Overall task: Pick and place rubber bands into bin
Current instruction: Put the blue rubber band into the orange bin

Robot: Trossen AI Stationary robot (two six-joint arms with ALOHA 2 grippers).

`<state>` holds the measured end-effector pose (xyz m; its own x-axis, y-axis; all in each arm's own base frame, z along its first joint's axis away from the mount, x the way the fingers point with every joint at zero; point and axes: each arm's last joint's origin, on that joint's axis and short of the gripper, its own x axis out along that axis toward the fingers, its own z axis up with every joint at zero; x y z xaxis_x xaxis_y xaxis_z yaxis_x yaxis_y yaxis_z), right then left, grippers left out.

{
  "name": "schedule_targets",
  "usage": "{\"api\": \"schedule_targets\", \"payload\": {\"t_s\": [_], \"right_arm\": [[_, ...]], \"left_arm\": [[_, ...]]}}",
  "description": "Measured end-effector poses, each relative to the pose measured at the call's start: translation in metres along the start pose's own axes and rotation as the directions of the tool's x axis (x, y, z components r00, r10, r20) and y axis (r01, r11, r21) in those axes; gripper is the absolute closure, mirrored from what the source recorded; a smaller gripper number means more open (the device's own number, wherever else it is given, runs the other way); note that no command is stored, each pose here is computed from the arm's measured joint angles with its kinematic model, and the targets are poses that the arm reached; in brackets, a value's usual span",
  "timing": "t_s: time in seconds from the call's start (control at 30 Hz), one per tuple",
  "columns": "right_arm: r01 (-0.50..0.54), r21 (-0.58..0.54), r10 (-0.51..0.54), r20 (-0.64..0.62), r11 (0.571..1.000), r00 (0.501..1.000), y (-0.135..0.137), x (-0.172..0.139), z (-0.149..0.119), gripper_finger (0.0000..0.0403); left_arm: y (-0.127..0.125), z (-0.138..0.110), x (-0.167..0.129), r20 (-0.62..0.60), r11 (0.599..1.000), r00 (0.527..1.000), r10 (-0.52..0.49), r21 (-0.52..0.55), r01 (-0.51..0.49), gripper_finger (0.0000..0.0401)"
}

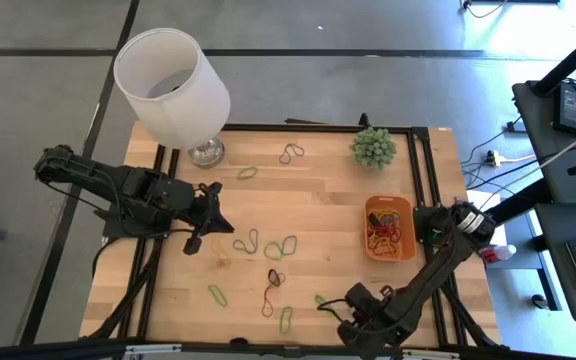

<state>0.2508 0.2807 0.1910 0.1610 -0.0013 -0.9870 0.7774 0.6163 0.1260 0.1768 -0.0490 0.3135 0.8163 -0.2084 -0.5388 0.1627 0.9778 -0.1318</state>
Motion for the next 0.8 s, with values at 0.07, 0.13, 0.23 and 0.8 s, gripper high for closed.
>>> {"api": "schedule_targets", "payload": {"t_s": [0.07,0.13,0.23,0.8], "right_arm": [[0.016,0.011,-0.016,0.037,1.000,0.999,0.003,-0.010,0.007,0.0401],[0.040,0.021,-0.041,0.079,0.999,0.996,0.005,-0.022,0.014,0.0401],[0.072,0.035,-0.076,0.148,0.997,0.986,0.006,-0.040,0.026,0.0401],[0.186,0.056,-0.192,0.420,0.981,0.887,-0.041,-0.116,0.102,0.0402]], "left_arm": [[0.000,0.000,0.000,0.001,1.000,1.000,0.005,0.000,-0.005,0.0386],[0.000,0.000,0.000,0.002,1.000,1.000,0.010,0.000,-0.010,0.0386],[0.000,0.000,0.000,0.003,1.000,1.000,0.014,0.000,-0.014,0.0386],[0.003,0.003,0.000,0.039,0.994,0.994,0.105,-0.006,-0.105,0.0386]]}}
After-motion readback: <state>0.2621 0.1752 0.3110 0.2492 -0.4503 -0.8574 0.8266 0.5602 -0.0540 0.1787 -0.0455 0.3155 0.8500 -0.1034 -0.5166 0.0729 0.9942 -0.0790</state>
